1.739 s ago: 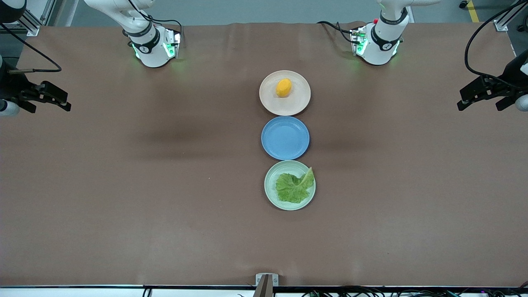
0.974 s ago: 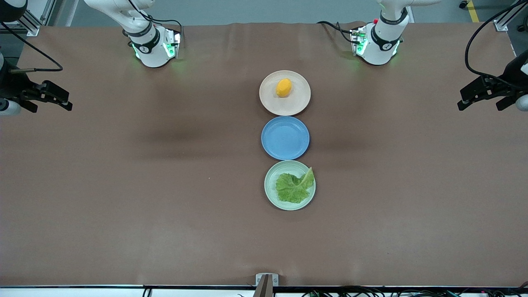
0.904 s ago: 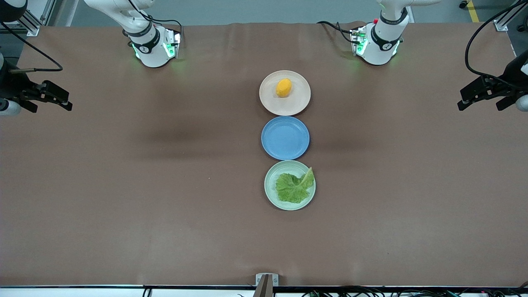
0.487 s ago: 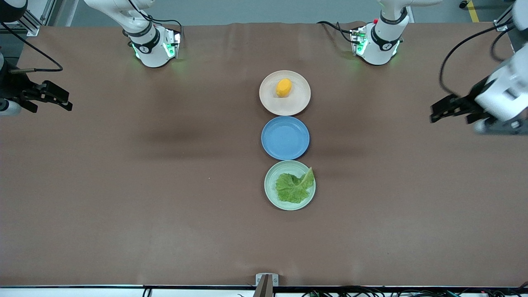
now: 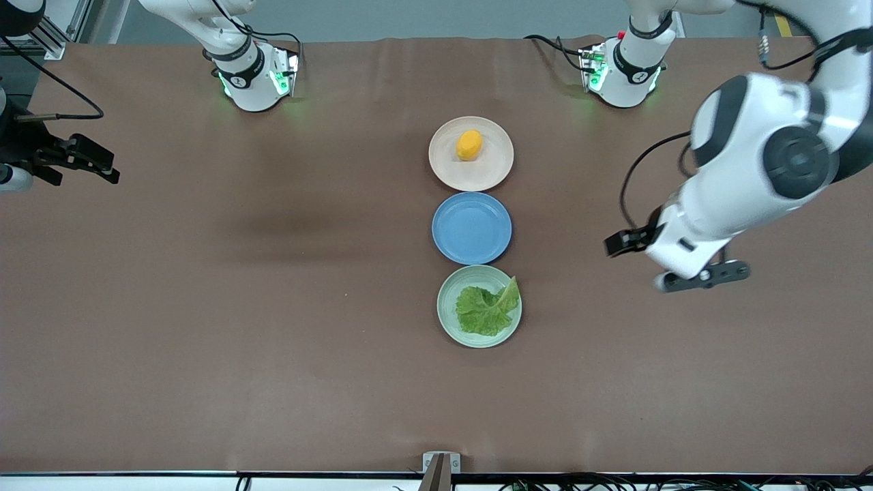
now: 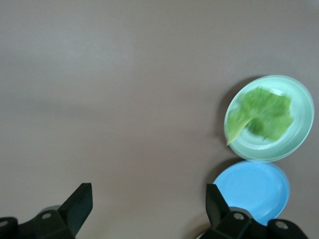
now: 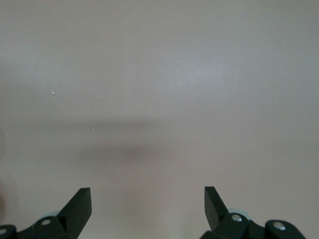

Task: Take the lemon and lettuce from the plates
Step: 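Reach the left gripper down to the lettuce leaf on the green plate, then close the left gripper on the lettuce while the right gripper reaches the lemon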

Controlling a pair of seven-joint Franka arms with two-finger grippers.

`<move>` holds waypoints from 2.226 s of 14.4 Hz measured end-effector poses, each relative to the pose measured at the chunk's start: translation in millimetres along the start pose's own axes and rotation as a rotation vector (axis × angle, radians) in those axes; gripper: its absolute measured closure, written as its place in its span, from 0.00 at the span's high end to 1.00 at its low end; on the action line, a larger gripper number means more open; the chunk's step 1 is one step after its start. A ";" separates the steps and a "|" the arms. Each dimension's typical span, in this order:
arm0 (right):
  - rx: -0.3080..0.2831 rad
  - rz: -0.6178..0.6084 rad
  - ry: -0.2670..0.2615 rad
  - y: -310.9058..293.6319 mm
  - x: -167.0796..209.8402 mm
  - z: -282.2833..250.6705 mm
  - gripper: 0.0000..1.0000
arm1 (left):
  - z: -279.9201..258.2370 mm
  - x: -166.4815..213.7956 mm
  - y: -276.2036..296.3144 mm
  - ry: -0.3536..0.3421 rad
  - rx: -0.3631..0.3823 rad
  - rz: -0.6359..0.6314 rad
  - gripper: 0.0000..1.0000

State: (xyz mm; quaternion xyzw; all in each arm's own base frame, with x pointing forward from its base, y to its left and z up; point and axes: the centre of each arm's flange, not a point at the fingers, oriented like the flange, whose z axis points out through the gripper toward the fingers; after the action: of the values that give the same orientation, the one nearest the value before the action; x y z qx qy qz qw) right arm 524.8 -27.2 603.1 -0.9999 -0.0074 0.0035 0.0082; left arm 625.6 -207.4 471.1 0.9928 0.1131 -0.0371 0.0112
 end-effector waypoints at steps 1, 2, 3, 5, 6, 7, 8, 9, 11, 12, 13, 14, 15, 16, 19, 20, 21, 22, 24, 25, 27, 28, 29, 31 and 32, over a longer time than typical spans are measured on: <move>0.000 0.000 0.001 -0.1 0.0 -0.3 1.00 | 12.9 0.5 16.1 0.014 -0.009 -0.048 1.00; 0.000 0.000 0.002 -0.1 0.0 -0.9 1.00 | 25.5 1.4 31.9 0.032 -0.024 -0.108 1.00; 0.000 0.000 0.005 -0.1 0.1 -2.5 1.00 | 37.6 2.7 46.8 0.054 -0.045 -0.167 1.00; -0.001 0.000 0.010 -0.2 0.4 -4.9 1.00 | 61.0 3.5 75.2 0.093 -0.091 -0.265 1.00; -0.001 0.000 0.007 -0.1 1.3 -3.2 1.00 | 73.1 2.4 88.9 0.105 -0.114 -0.319 1.00; -0.001 0.000 0.002 0.2 2.9 -0.3 1.00 | 85.7 0.1 102.4 0.102 -0.143 -0.400 1.00; 0.000 0.001 -0.008 0.4 5.6 5.1 1.00 | 98.8 -3.1 115.6 0.084 -0.177 -0.497 1.00; 0.000 0.000 -0.025 0.4 10.4 14.5 1.00 | 112.9 -7.3 128.2 0.067 -0.200 -0.580 1.00; 0.001 -0.010 -0.077 -3.4 26.6 45.7 1.00 | 140.5 -17.3 150.9 0.051 -0.219 -0.693 1.00; 0.002 -0.020 -0.100 -10.9 34.2 60.4 1.00 | 151.0 -20.9 159.2 0.051 -0.229 -0.718 1.00; 0.009 -0.005 -0.119 -23.7 39.6 71.6 1.00 | 160.4 -24.2 167.1 0.055 -0.241 -0.726 1.00; 0.021 0.043 -0.132 -41.0 42.1 78.4 1.00 | 169.6 -26.6 173.3 0.059 -0.253 -0.727 1.00; 0.033 0.095 -0.141 -61.8 42.3 81.5 1.00 | 178.6 -28.3 178.6 0.065 -0.264 -0.724 1.00; 0.036 0.133 -0.147 -85.1 40.3 82.4 1.00 | 187.8 -29.0 182.6 0.071 -0.277 -0.721 1.00; 0.022 0.215 -0.165 -168.0 25.6 85.7 1.00 | 215.1 -31.4 190.0 0.079 -0.287 -0.712 1.00; 0.021 0.249 -0.172 -199.0 16.9 90.1 1.00 | 224.3 -31.9 190.3 0.075 -0.280 -0.712 1.00; 0.026 0.285 -0.173 -228.6 7.6 96.5 1.00 | 232.9 -32.4 190.3 0.072 -0.272 -0.712 1.00; 0.032 0.322 -0.171 -256.8 -2.6 104.8 1.00 | 240.1 -33.4 190.7 0.069 -0.265 -0.711 1.00; 0.031 0.399 -0.154 -313.0 -28.8 126.2 1.00 | 251.8 -36.7 192.5 0.062 -0.251 -0.706 0.97; 0.035 0.434 -0.138 -342.3 -45.1 137.8 1.00 | 255.3 -38.3 193.5 0.060 -0.246 -0.704 0.97; 0.049 0.480 -0.109 -398.4 -84.5 160.1 1.00 | 260.4 -40.2 194.6 0.057 -0.240 -0.701 0.93; 0.053 0.495 -0.101 -420.6 -102.9 169.5 1.00 | 262.3 -40.3 194.4 0.056 -0.237 -0.702 0.87; 0.055 0.507 -0.097 -439.9 -119.2 179.1 1.00 | 264.2 -40.2 194.0 0.055 -0.235 -0.702 0.85; 0.063 0.531 -0.083 -478.3 -147.8 203.4 1.00 | 268.7 -40.2 193.0 0.053 -0.228 -0.703 0.83; 0.064 0.543 -0.070 -496.1 -159.9 219.4 1.00 | 271.0 -40.3 192.6 0.051 -0.225 -0.704 0.82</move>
State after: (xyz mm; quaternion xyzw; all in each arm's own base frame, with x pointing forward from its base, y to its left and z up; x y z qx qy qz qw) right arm 356.0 470.0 393.0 -0.9638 0.2606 0.0405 0.0383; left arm 610.6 -412.3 206.7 0.8864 0.4512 -0.0011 0.1039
